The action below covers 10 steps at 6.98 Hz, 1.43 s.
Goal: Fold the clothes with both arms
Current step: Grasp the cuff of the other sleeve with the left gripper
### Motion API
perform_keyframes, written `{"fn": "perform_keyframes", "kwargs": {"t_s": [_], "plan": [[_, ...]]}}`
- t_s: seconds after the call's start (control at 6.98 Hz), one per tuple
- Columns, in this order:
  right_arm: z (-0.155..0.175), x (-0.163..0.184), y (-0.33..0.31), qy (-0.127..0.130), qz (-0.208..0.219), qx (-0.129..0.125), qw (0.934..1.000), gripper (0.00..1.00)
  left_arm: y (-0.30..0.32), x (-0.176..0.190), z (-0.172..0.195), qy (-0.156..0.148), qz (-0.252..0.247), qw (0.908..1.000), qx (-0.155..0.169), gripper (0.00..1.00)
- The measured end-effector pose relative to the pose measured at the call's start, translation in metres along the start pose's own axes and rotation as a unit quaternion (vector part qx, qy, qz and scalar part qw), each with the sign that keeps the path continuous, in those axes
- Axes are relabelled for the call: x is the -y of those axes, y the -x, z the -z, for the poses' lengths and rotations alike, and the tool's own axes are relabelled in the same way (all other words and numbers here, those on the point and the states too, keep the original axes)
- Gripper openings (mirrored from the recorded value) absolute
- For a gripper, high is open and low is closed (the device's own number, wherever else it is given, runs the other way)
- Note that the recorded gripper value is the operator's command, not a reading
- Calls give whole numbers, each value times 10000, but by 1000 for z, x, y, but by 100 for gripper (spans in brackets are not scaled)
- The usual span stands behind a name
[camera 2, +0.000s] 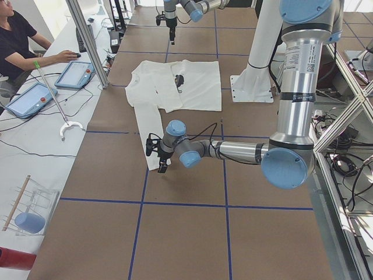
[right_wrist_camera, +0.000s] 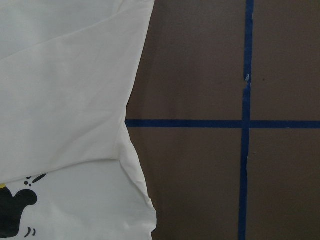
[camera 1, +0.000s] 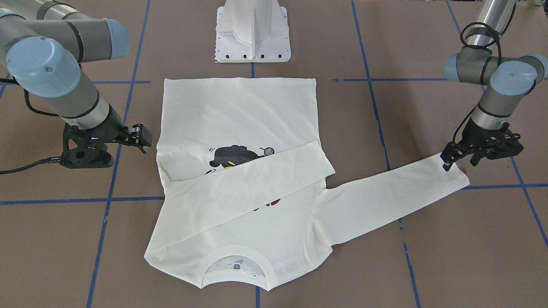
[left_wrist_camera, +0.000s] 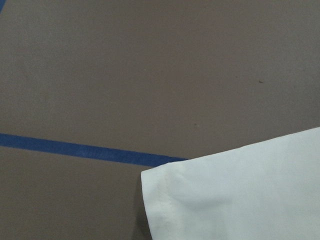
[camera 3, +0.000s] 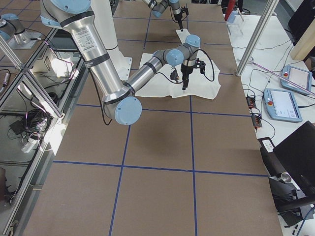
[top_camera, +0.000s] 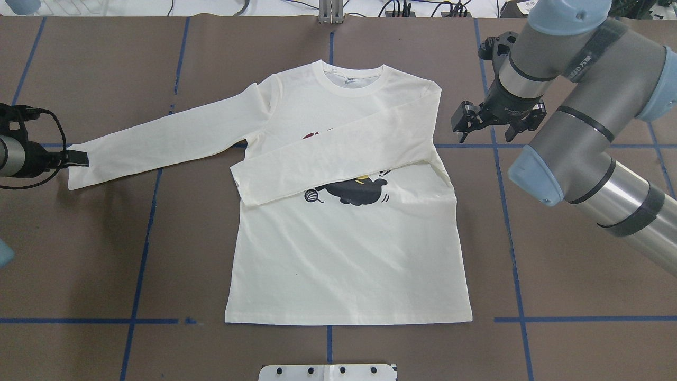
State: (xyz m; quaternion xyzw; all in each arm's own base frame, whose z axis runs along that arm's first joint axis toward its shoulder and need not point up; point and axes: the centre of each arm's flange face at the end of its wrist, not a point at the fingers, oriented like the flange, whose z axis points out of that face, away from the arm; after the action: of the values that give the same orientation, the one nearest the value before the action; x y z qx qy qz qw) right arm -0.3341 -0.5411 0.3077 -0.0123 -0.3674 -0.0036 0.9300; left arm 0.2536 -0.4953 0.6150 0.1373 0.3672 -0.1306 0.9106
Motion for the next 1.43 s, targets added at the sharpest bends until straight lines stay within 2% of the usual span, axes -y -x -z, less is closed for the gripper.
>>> {"fn": "perform_keyframes", "kwargs": {"t_s": [0.14, 0.57, 0.86, 1.43], "plan": [[0, 0, 0, 0, 1, 2, 10000, 100, -1, -2, -2, 23, -11, 10000, 9, 79], [0, -1, -1, -4, 5, 0, 10000, 100, -3, -4, -3, 48, -16, 10000, 10, 23], [0, -1, 0, -7, 8, 3, 10000, 100, -6, -3, -3, 47, -19, 10000, -15, 0], [-1, -1, -5, -1, -8, -19, 10000, 100, -20, 2, 4, 27, 5, 9999, -129, 0]]}}
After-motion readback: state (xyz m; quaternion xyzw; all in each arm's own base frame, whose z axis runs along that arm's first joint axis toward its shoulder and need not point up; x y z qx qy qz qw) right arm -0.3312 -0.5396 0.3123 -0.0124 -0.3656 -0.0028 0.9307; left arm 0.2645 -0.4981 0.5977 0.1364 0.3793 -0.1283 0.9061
